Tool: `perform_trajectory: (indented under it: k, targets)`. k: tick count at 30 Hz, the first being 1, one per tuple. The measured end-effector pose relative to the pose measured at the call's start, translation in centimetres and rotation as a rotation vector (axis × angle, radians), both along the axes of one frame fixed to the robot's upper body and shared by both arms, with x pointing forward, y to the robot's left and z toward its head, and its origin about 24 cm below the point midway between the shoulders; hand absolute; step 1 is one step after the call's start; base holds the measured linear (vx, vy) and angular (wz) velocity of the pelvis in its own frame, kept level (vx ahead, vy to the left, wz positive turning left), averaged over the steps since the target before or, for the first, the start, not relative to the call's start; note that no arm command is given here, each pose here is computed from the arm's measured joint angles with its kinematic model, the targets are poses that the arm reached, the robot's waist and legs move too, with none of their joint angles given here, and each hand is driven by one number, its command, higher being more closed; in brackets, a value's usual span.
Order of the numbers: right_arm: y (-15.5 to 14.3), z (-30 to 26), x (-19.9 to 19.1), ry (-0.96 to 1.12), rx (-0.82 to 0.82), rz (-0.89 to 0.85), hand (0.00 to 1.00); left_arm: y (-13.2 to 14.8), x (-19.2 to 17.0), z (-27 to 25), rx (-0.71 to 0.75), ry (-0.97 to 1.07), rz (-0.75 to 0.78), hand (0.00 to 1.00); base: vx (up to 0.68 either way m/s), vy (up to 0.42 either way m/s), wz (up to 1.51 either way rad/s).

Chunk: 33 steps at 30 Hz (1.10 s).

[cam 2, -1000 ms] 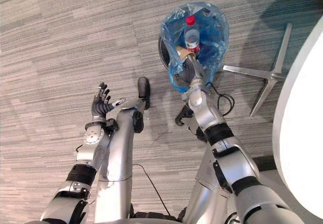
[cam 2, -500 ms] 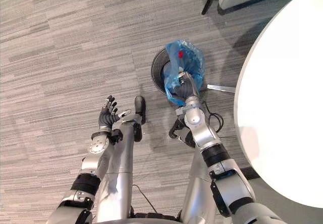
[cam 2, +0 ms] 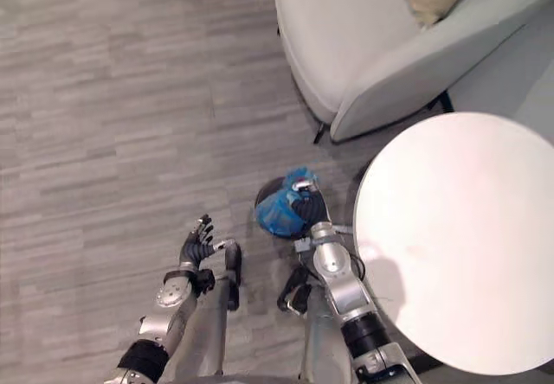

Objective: Gather rubbish on tea table into small bin, then transfer packed bag to large trash can.

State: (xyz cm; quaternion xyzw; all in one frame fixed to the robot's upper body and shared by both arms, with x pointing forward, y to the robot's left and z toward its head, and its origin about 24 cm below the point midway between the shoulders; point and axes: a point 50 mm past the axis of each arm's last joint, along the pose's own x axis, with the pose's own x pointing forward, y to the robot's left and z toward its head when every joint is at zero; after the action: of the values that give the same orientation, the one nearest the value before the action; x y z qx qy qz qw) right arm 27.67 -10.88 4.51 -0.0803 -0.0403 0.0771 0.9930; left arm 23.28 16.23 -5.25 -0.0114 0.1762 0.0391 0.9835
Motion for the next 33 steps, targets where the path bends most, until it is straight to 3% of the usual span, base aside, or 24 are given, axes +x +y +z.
perform_trajectory:
  k: [8, 20, 33]
  targets:
    - [-1.4, -2.1, -2.0, 0.103, 0.061, 0.035, 1.00, 0.7, -3.5, -1.4, 0.035, 0.064, -0.036, 0.00, 0.08, 0.035, -0.08]
    - [-1.3, -1.1, -2.4, 0.084, 0.094, 0.165, 1.00, -0.2, -3.6, 0.8, 0.021, -0.044, -0.107, 0.00, 0.03, 0.008, -0.06]
    - [0.3, -0.6, -3.1, 0.111, 0.197, 0.372, 1.00, -3.2, -1.2, 4.2, 0.221, -0.236, -0.412, 0.00, -0.02, -0.023, -0.06]
